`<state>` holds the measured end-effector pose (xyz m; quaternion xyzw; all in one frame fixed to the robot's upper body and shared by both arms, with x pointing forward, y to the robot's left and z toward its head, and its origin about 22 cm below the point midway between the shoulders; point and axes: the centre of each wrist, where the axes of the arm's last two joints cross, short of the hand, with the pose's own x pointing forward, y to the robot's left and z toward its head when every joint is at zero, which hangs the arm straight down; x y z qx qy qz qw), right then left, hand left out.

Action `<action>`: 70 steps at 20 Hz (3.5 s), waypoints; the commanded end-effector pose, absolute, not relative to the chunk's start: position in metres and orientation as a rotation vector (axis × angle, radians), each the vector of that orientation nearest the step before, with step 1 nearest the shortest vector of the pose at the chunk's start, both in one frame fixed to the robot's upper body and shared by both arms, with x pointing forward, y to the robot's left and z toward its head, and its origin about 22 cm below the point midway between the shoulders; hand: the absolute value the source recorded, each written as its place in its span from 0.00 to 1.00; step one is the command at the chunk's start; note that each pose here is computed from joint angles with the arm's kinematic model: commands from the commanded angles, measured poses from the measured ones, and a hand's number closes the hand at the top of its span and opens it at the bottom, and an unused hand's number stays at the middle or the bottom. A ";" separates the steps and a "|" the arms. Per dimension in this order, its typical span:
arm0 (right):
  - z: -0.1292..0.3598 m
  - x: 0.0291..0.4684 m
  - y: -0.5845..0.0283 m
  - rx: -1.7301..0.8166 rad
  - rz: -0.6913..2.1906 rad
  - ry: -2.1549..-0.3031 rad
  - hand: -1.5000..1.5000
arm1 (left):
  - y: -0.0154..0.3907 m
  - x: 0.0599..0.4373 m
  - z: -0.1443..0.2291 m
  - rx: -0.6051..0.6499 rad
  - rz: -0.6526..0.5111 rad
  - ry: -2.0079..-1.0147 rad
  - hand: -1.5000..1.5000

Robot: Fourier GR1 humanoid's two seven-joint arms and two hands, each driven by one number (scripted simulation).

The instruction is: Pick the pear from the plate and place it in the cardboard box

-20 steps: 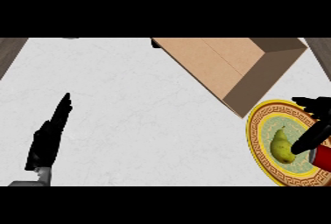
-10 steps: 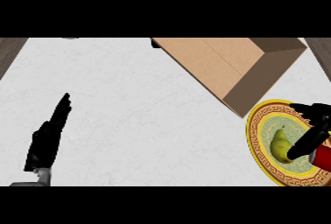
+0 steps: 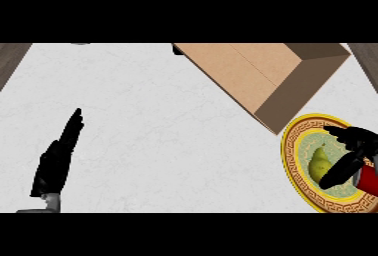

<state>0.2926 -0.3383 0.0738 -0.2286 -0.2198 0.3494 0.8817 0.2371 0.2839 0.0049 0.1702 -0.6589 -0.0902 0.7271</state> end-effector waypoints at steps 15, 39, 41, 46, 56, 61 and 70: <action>0.049 0.296 -0.322 -0.475 0.734 -0.409 0.00 | 0.285 0.232 0.011 0.376 -0.204 -1.446 0.50; 0.116 0.315 -0.342 -1.049 0.892 -0.987 1.00 | 0.282 0.244 0.006 0.375 -0.208 -1.454 0.50; 0.155 0.320 -0.333 -1.211 0.947 -1.220 1.00 | 0.280 0.243 0.003 0.356 -0.220 -1.442 0.50; 0.152 0.311 -0.368 -1.451 0.977 -1.527 1.00 | 0.281 0.241 0.011 0.372 -0.209 -1.457 0.50; 0.154 0.317 -0.379 -1.122 0.759 -2.226 1.00 | 0.292 0.237 0.003 0.376 -0.195 -1.436 0.50; 0.153 0.310 -0.382 -0.932 0.801 -2.409 1.00 | 0.301 0.241 0.015 0.398 -0.182 -1.448 0.50; 0.213 0.295 -0.303 -0.831 0.837 -2.438 1.00 | 0.281 0.262 0.019 0.372 -0.185 -1.440 0.50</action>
